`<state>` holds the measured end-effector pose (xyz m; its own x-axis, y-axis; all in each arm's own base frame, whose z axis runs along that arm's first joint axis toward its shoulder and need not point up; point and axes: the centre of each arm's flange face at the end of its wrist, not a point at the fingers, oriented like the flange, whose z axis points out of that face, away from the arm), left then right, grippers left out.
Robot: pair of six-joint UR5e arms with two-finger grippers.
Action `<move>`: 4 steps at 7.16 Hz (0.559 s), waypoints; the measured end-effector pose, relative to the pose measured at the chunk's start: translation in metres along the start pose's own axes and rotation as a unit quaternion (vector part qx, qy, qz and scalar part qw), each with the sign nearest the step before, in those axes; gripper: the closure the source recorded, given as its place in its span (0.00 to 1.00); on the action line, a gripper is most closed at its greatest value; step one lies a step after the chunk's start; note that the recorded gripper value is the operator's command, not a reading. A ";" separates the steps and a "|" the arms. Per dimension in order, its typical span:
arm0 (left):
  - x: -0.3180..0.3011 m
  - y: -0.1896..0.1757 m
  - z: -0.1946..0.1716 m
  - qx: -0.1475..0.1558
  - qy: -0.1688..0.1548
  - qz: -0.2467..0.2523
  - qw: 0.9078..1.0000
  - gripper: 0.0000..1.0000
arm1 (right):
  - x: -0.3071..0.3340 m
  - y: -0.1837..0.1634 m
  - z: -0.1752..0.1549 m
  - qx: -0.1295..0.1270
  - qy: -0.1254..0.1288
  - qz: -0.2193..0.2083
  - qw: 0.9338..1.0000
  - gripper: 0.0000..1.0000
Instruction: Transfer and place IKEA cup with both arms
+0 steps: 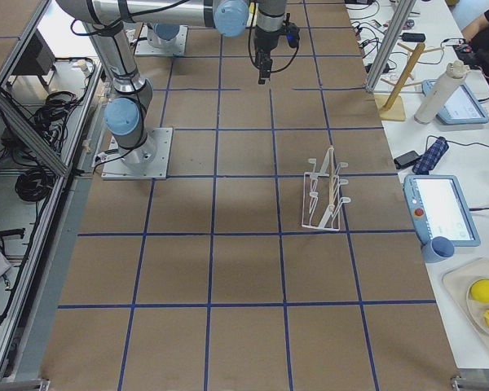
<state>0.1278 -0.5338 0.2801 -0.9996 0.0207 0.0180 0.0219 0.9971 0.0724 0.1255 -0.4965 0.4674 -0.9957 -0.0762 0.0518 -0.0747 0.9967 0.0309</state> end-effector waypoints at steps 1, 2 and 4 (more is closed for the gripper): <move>-0.012 0.003 0.016 -0.011 -0.005 -0.009 1.000 1.00 | -0.012 -0.003 0.003 0.030 0.005 0.008 1.000 0.00; -0.021 0.007 0.029 -0.022 -0.013 -0.015 1.000 1.00 | -0.018 -0.004 0.006 0.046 0.006 0.012 0.999 0.00; -0.024 0.013 0.045 -0.037 -0.014 -0.019 0.999 1.00 | -0.020 -0.005 0.007 0.055 0.005 0.014 0.998 0.00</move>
<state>0.1512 -0.5182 0.2354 -0.9998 -0.0140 -0.0140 -0.0159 0.9892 0.1458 0.1458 -0.5000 0.4589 -0.9970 -0.0477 0.0606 -0.0525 0.9953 -0.0812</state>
